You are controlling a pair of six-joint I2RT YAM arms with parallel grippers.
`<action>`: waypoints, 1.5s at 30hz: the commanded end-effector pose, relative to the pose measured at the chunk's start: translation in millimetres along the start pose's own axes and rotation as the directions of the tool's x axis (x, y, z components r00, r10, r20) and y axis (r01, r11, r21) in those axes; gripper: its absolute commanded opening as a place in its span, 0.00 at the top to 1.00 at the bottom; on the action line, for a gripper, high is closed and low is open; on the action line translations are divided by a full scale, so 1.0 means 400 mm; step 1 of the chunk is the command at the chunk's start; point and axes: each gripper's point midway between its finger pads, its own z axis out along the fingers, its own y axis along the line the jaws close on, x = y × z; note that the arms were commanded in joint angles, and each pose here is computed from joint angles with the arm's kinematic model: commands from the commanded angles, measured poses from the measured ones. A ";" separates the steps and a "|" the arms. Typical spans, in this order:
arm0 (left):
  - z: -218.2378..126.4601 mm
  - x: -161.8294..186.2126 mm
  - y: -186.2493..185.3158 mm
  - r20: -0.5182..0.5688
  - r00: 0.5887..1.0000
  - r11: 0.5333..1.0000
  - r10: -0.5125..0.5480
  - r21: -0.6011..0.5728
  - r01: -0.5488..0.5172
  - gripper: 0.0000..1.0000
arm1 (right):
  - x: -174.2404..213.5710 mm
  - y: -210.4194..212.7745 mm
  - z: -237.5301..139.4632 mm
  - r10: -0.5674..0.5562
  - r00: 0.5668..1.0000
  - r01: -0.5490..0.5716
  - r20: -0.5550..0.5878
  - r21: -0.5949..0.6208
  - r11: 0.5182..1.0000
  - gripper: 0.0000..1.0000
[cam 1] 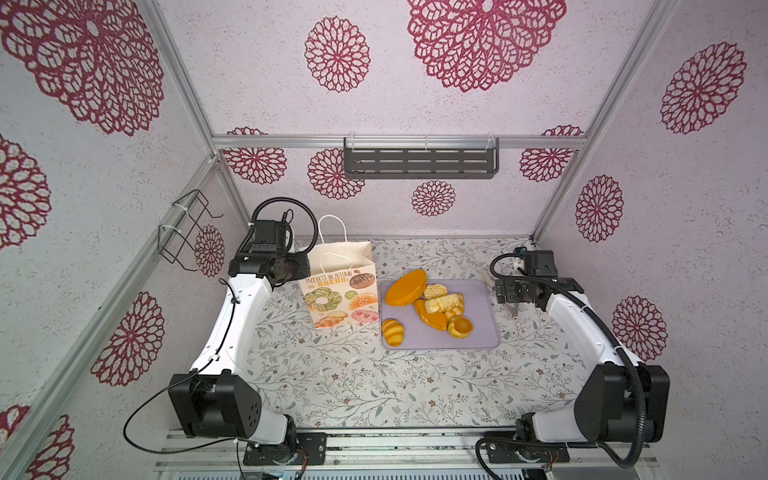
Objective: Place the fake bread into the paper bag
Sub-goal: 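Lower the right gripper over the metal tongs and close on them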
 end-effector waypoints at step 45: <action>-0.012 0.002 0.001 0.033 0.999 0.999 -0.040 -0.004 0.040 0.79 | 0.053 -0.012 0.294 0.008 0.955 -0.029 -0.296 -0.067 0.997 0.01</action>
